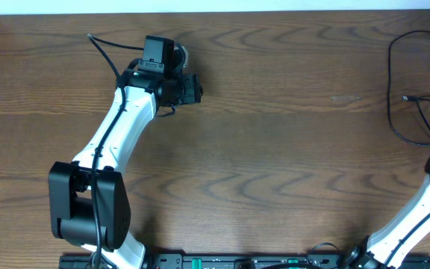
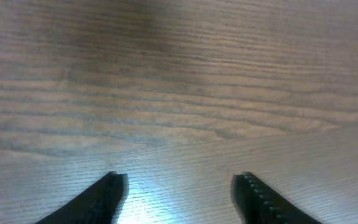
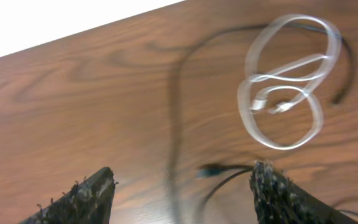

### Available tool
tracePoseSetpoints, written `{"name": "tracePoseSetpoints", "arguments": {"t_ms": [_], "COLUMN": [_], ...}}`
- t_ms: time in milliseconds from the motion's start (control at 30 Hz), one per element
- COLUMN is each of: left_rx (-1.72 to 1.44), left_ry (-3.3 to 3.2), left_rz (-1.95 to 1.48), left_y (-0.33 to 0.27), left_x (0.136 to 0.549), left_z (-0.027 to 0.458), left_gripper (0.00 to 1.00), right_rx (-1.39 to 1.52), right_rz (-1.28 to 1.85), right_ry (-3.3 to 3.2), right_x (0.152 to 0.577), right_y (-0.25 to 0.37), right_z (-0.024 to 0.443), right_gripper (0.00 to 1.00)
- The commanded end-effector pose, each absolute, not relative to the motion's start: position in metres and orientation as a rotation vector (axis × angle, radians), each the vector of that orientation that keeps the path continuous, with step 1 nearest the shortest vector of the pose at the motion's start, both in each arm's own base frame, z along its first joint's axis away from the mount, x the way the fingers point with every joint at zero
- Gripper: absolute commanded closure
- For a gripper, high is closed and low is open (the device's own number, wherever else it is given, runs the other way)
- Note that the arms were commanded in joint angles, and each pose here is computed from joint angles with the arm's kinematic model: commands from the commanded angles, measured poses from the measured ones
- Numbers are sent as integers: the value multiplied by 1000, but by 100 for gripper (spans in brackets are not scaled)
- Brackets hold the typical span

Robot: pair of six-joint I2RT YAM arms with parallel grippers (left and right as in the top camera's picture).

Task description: Untangle cables

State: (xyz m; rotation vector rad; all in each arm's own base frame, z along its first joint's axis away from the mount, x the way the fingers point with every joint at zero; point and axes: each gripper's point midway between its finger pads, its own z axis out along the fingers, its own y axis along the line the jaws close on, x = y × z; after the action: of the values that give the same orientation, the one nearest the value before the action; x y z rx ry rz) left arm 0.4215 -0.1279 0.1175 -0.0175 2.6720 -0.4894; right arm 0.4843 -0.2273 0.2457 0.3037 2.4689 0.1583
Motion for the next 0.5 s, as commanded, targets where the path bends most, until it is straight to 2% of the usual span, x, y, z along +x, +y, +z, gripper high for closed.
{"name": "tracePoseSetpoints", "arguments": {"t_ms": [0,233,267,300,467], "left_rx": [-21,-21,-21,-21,-22], "left_ry": [2694,2696,2696,2696,2697], "left_rz": [-466,-466,-466,-466,-466], "left_y": [-125,-125,-125,-125,-125], "left_x": [420,420,420,420,420], "left_z": [109,108,108,108,108], "left_gripper": [2,2,2,2,2], "right_rx": [92,-76,-99,-126,-256], "right_rz": [238,311,319,329,378], "right_ry": [2409,2438,2438,2436,2420], "right_x": [461,418,413,407,379], "right_y": [-151,-63,-53,-42,9], "right_z": [316,356,361,366,385], "right_gripper": [33,31,27,1,1]}}
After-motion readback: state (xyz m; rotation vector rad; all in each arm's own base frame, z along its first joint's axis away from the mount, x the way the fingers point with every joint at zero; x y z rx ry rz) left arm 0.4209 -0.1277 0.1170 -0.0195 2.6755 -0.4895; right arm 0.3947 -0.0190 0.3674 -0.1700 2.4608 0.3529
